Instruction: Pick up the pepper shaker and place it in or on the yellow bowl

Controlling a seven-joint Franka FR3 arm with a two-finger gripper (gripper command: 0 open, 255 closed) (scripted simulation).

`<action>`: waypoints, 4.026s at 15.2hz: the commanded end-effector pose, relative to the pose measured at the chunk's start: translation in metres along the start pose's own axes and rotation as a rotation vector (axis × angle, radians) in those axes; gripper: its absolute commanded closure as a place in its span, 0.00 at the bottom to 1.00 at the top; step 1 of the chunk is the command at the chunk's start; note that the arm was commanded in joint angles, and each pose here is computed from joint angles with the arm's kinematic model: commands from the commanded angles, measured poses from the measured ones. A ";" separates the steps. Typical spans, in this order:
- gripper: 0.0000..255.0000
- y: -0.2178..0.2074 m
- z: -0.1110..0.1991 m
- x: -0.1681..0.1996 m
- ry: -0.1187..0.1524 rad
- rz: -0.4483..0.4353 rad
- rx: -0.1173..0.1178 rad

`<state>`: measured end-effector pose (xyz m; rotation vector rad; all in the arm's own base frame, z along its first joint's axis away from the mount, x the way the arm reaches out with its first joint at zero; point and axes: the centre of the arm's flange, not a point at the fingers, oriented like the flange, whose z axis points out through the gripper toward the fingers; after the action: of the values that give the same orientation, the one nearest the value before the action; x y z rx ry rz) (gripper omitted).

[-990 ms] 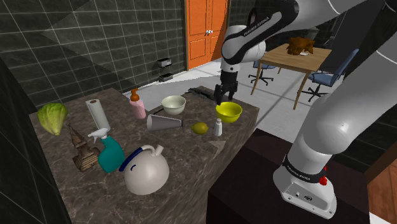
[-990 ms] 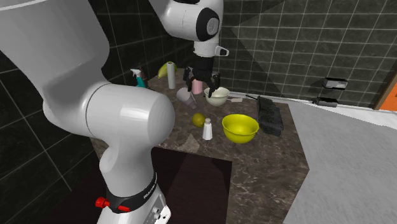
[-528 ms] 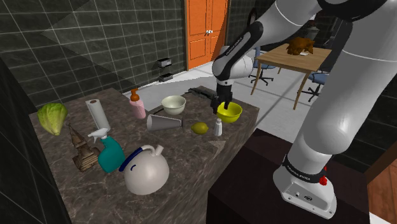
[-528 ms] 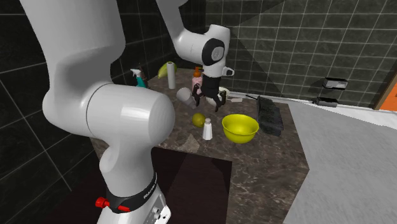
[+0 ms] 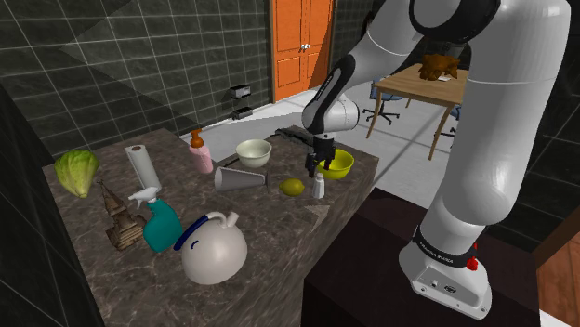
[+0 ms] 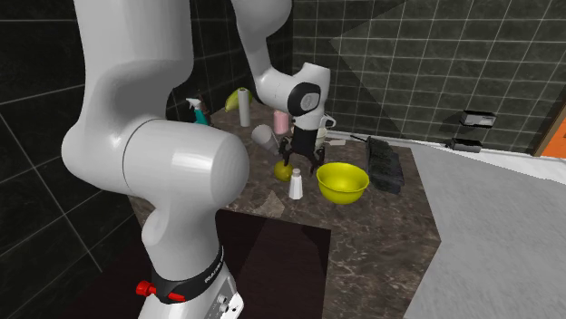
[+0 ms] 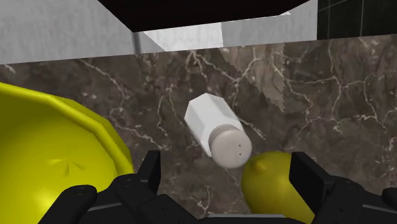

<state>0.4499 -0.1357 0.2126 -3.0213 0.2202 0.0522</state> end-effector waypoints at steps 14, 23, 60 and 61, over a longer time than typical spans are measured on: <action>1.00 -0.001 0.019 0.000 0.000 0.000 0.000; 1.00 -0.002 0.003 0.000 0.001 0.000 0.000; 1.00 0.064 -0.184 0.017 0.001 0.000 0.000; 1.00 0.076 -0.189 0.020 0.001 0.000 0.000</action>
<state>0.4645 -0.2225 0.3893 -3.0207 0.2241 0.0515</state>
